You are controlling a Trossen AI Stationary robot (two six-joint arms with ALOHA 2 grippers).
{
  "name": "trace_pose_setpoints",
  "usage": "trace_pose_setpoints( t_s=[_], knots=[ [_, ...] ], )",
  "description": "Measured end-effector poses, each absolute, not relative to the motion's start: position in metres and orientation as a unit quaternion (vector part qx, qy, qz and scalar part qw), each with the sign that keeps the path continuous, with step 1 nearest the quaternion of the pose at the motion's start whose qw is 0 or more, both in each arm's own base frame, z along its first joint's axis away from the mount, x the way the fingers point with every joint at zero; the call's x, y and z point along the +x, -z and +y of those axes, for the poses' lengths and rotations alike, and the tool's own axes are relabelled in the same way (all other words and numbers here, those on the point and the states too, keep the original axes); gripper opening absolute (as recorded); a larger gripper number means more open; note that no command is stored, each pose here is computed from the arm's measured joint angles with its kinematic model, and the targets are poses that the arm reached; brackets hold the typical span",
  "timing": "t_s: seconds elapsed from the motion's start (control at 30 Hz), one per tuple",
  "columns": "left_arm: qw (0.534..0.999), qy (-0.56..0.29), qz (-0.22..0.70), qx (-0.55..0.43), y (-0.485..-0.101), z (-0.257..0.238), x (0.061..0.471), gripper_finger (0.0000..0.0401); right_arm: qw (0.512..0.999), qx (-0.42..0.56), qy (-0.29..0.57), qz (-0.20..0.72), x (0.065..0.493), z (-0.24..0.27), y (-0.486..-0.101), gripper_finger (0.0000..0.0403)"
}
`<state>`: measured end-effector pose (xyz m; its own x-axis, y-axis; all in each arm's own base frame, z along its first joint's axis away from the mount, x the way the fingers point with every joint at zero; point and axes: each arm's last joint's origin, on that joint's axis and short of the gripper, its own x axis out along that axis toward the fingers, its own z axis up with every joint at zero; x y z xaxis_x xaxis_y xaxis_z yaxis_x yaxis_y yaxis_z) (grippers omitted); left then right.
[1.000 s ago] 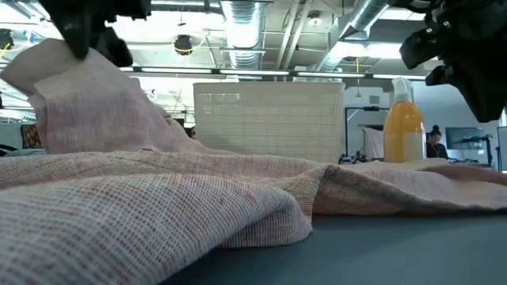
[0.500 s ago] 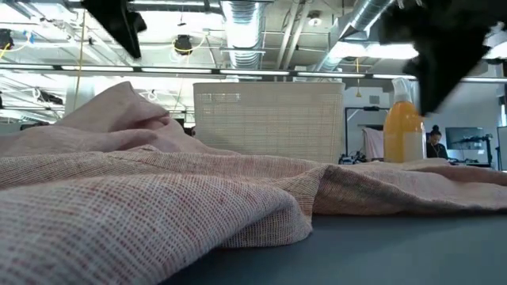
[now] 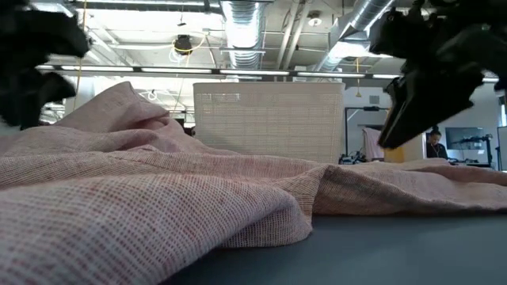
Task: Fold Laundry from Bin
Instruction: Fold the pink shirt
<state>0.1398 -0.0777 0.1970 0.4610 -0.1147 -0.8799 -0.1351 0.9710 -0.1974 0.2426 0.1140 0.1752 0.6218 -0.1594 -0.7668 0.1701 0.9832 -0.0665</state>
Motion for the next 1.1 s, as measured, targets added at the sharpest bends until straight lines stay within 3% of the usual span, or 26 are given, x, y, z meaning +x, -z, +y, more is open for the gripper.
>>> trace_pose_setpoints(
  t_s=[0.3, 0.53, 0.8, 1.1],
  knots=[
    [0.838, 0.083, 0.539, 0.005, -0.166, -0.113, 0.136, 0.0101, 0.904, 0.024, 0.051, 0.425, 0.257, 0.134, -0.158, 0.0137],
    [0.837, 0.056, 0.542, 0.058, -0.16, -0.114, 0.138, 0.01, 0.96, 0.022, -0.07, 0.271, 0.299, 0.178, -0.196, 0.0137],
    [0.867, -0.017, 0.491, 0.079, -0.167, -0.104, 0.141, 0.01, 0.923, -0.034, -0.208, 0.323, 0.384, 0.217, -0.172, 0.0136],
    [0.869, -0.014, 0.487, 0.083, -0.17, -0.102, 0.141, 0.01, 0.892, -0.058, -0.236, 0.381, 0.395, 0.223, -0.152, 0.0136]
  ],
)
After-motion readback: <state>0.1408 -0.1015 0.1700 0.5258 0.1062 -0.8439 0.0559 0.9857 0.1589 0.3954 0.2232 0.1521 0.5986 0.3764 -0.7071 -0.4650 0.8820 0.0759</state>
